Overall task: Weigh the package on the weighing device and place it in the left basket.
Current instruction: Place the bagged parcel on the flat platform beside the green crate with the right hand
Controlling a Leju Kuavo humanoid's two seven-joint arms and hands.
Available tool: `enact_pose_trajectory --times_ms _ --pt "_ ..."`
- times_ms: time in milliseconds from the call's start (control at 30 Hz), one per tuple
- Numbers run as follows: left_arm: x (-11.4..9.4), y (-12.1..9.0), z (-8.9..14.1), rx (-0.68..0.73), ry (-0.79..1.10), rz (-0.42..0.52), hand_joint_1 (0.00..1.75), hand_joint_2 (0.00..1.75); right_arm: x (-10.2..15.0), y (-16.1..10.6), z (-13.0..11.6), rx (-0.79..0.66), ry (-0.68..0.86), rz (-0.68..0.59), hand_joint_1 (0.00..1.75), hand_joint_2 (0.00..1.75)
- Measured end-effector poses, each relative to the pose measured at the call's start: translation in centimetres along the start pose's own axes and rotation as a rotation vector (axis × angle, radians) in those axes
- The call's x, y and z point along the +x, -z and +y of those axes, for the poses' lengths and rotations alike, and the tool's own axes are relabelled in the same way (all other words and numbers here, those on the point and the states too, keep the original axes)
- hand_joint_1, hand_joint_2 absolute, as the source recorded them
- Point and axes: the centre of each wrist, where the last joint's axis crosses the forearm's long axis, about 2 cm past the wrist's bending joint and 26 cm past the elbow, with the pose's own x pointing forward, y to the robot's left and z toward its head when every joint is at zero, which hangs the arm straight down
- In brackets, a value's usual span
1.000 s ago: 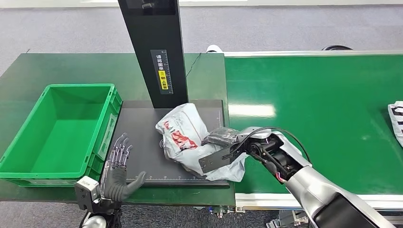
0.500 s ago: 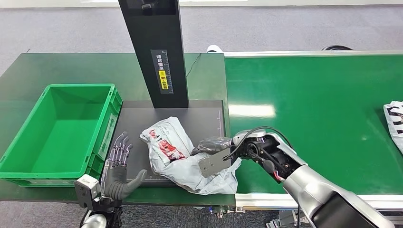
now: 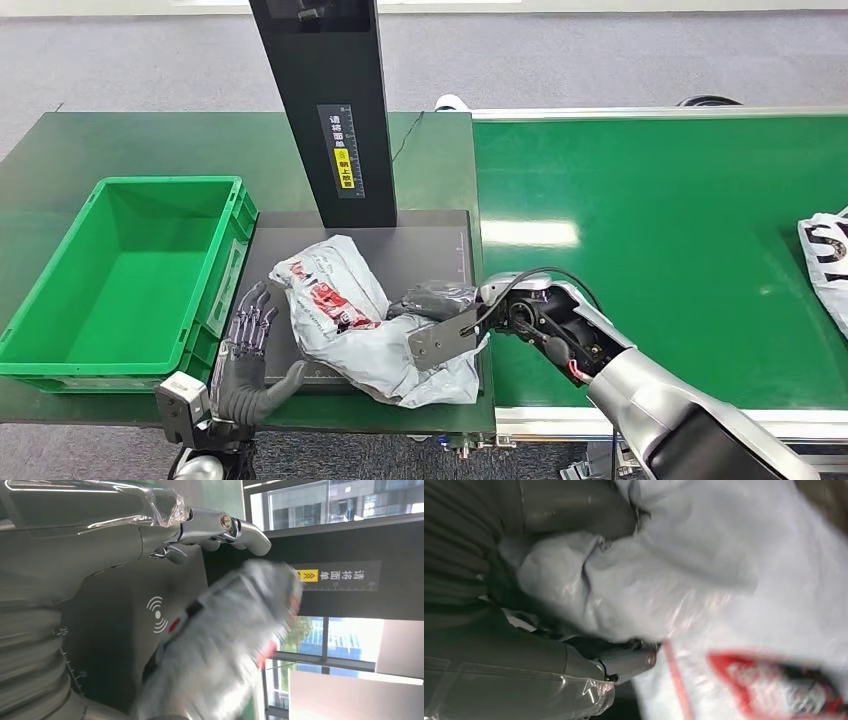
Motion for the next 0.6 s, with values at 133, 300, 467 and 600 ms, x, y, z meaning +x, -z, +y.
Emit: enact_pose_trajectory --times_ms 133,300,467,600 --pt "-0.02 -0.5 -0.09 0.001 -0.001 0.007 0.0 1.75 -0.19 -0.04 0.04 -0.097 -0.118 0.116 0.0 1.75" --pt "-0.03 -0.66 -0.12 -0.003 -0.003 0.01 0.0 1.75 -0.34 0.03 0.49 -0.184 -0.211 0.229 0.0 1.75" --pt "0.03 -0.91 -0.17 -0.005 -0.002 0.011 0.0 1.75 -0.3 0.08 0.44 -0.251 -0.294 0.332 0.0 1.75" --pt "0.04 -1.07 -0.19 -0.004 -0.002 0.013 0.0 1.75 -0.28 0.16 0.53 -0.254 -0.301 0.341 0.0 1.75"
